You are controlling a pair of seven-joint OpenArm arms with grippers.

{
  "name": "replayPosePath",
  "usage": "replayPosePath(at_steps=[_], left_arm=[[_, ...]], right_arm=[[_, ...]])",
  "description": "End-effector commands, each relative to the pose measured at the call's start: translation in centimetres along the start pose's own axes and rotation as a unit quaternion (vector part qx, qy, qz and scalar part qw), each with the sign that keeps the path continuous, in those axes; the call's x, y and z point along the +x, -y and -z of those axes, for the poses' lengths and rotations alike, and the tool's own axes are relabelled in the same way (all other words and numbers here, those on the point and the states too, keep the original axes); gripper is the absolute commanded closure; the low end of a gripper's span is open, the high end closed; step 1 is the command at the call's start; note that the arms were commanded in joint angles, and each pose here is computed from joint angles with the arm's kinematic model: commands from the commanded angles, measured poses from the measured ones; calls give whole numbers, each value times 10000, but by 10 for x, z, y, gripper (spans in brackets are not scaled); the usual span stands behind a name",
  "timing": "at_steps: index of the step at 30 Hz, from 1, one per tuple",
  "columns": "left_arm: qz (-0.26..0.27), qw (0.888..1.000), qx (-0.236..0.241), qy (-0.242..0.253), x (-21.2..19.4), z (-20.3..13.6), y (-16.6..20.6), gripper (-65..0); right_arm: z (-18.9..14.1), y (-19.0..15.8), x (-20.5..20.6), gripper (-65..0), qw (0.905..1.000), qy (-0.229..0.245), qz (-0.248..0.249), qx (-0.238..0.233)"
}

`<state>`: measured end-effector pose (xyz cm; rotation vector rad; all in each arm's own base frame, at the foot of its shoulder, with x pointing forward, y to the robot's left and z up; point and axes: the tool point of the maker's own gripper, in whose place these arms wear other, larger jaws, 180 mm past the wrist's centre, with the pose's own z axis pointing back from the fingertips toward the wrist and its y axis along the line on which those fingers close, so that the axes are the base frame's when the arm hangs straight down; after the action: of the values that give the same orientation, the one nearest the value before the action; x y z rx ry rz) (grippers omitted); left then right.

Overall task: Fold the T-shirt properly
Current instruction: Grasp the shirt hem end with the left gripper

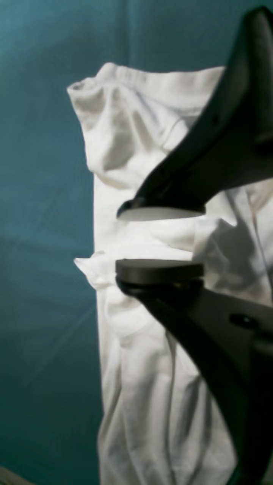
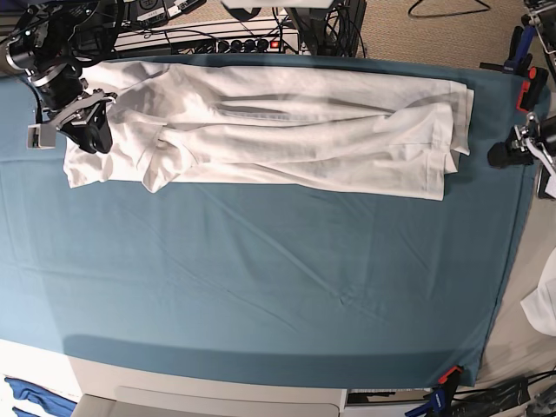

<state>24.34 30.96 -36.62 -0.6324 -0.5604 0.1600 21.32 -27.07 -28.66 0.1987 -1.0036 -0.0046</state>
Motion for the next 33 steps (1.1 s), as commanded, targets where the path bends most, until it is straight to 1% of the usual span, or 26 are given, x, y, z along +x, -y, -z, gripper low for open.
replayPosePath(at_steps=[1,3,5,9,11,19,24,33], left_arm=[[60,9998,-91,140,12,-8,1,-368],[-58,9996,-259,116,6,-3,1,-419],[-79,9994,-344,-3,0,3,5,-441],[-123,9981,-493,-352,-14,19,15,-441],[-101,9975,-553,-431,-16,24,20,-441],[-64,9957,-836,-401,-9,23,33,-441],[-46,9952,-857,-471,-13,24,34,-441],[-61,9930,-1095,-436,-20,37,49,-441]], right_arm=[[-3,-1,15,-180,9996,253,-96,36],[-3,-1,15,-180,9996,255,-96,36],[-3,-1,14,-180,9996,252,-95,36],[-3,-1,14,-180,9996,251,-94,35],[-3,-1,14,-180,9996,247,-96,34],[-2,-2,13,-180,9997,252,-56,45],[-2,-2,13,-180,9997,250,-55,44],[-2,-2,13,-180,9997,248,-55,43]])
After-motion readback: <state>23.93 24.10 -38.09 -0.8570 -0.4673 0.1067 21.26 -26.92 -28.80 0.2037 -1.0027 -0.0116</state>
